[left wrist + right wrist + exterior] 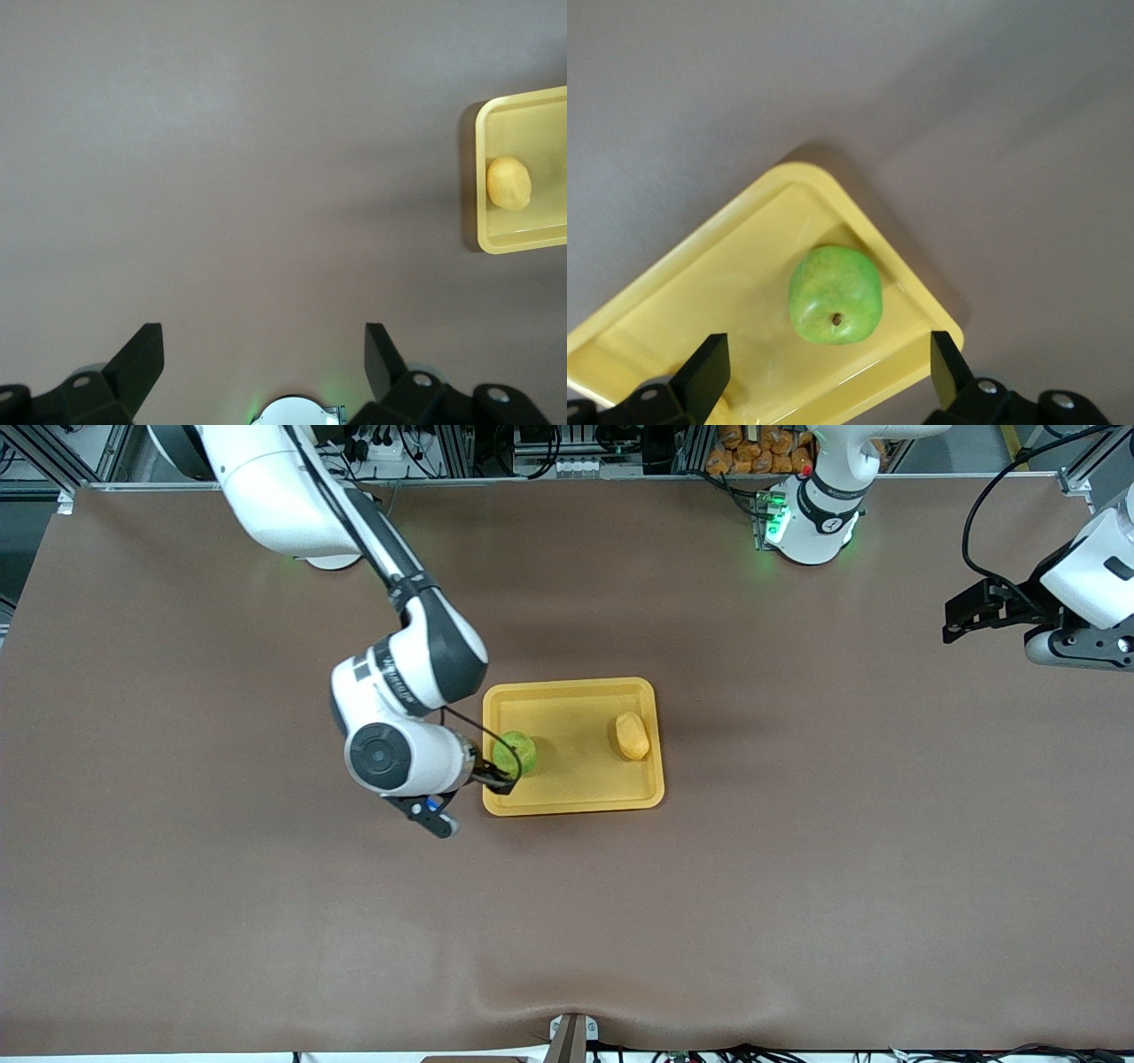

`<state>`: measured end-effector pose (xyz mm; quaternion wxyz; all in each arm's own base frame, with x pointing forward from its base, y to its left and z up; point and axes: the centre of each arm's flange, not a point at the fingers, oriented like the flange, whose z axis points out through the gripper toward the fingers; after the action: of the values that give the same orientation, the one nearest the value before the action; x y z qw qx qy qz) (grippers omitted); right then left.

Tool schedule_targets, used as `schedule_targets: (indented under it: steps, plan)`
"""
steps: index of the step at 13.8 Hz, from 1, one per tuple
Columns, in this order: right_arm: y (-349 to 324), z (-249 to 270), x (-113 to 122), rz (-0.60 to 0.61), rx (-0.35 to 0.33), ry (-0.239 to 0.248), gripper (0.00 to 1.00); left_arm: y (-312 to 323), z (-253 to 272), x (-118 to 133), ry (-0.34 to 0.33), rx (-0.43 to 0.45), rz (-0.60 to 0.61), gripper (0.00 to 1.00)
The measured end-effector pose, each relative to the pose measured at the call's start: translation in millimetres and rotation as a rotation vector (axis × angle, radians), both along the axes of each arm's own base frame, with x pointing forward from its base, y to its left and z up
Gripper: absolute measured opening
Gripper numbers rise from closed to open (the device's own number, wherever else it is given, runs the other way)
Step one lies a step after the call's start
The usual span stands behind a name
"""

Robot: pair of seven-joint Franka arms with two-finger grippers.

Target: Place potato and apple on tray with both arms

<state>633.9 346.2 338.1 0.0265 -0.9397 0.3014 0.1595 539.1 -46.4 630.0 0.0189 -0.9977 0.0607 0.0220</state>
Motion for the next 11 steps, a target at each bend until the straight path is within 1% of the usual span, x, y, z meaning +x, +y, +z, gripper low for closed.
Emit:
schedule_targets:
  steps: [3,5,6,7,8,9,11]
  plan:
    - [-40.8,23.2,22.3,-0.049,0.001,0.006,1.0,0.4,-0.1,0.1,0.0,0.0,0.001,1.0]
    - [-76.3,32.2,35.9,-0.084,0.002,0.02,1.0,0.0,0.2,1.1,-0.007,-0.001,0.0,1.0]
    - [-95.0,38.0,42.6,-0.086,0.009,0.02,1.0,-0.2,0.2,1.7,-0.011,-0.001,-0.001,1.0]
    - [-112.2,48.3,47.9,-0.076,0.022,0.009,1.0,-0.3,-0.1,2.2,-0.012,-0.001,-0.001,1.0]
    - [-128.1,63.7,51.9,-0.057,0.036,-0.014,1.0,-0.3,-0.4,2.8,-0.013,-0.001,-0.001,1.0]
    - [-144.3,81.4,53.8,-0.033,0.049,-0.037,1.0,-0.4,-0.5,3.3,-0.016,-0.002,-0.001,1.0]
    - [-178.2,113.9,52.8,0.021,0.066,-0.067,1.0,-1.1,-0.1,3.6,-0.019,-0.002,-0.002,1.0]
